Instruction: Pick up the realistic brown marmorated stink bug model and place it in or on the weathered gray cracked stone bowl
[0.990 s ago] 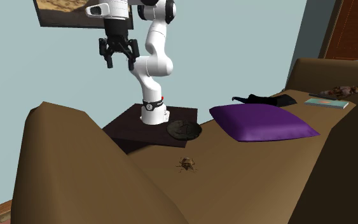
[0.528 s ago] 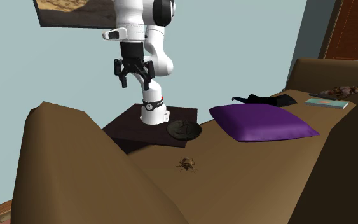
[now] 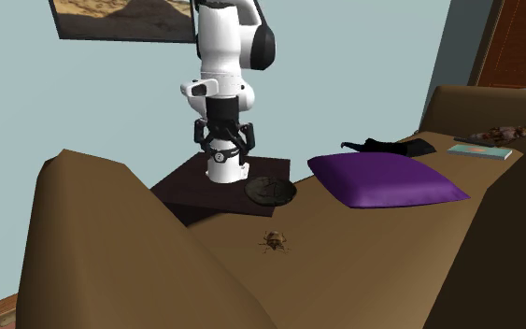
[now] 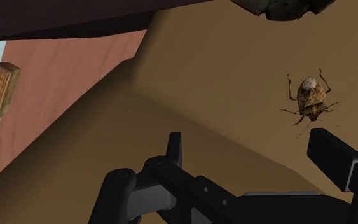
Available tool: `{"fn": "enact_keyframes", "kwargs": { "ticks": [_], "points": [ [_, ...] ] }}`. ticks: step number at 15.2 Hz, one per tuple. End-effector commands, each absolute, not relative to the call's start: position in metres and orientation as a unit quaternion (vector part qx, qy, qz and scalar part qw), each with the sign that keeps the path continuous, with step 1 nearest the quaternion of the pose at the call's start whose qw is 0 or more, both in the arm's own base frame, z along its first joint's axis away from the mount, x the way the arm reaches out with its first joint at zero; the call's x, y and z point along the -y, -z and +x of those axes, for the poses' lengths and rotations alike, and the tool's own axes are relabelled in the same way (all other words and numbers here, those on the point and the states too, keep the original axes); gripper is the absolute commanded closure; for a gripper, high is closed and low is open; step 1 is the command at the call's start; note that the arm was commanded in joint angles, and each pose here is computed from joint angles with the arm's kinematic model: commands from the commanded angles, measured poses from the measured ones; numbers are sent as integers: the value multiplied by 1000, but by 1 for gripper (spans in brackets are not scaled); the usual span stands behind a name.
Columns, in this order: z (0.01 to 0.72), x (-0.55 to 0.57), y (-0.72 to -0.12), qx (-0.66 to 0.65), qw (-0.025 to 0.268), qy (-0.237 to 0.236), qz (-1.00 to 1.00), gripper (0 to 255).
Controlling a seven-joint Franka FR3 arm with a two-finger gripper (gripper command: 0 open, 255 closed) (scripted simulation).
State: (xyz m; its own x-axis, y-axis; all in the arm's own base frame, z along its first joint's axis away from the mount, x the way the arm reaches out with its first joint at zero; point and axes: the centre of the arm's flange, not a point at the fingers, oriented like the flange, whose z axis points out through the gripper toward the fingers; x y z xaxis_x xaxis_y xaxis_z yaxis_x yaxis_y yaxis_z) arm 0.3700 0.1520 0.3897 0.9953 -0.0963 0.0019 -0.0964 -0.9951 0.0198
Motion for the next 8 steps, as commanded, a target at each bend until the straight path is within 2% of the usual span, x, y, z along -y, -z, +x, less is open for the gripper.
{"fn": "enact_keyframes", "kwargs": {
  "ticks": [1,8],
  "points": [
    [374,-172,-371,47,9,-1,999,0],
    [389,-236,-306,44,6,0,999,0]
  ]
}}
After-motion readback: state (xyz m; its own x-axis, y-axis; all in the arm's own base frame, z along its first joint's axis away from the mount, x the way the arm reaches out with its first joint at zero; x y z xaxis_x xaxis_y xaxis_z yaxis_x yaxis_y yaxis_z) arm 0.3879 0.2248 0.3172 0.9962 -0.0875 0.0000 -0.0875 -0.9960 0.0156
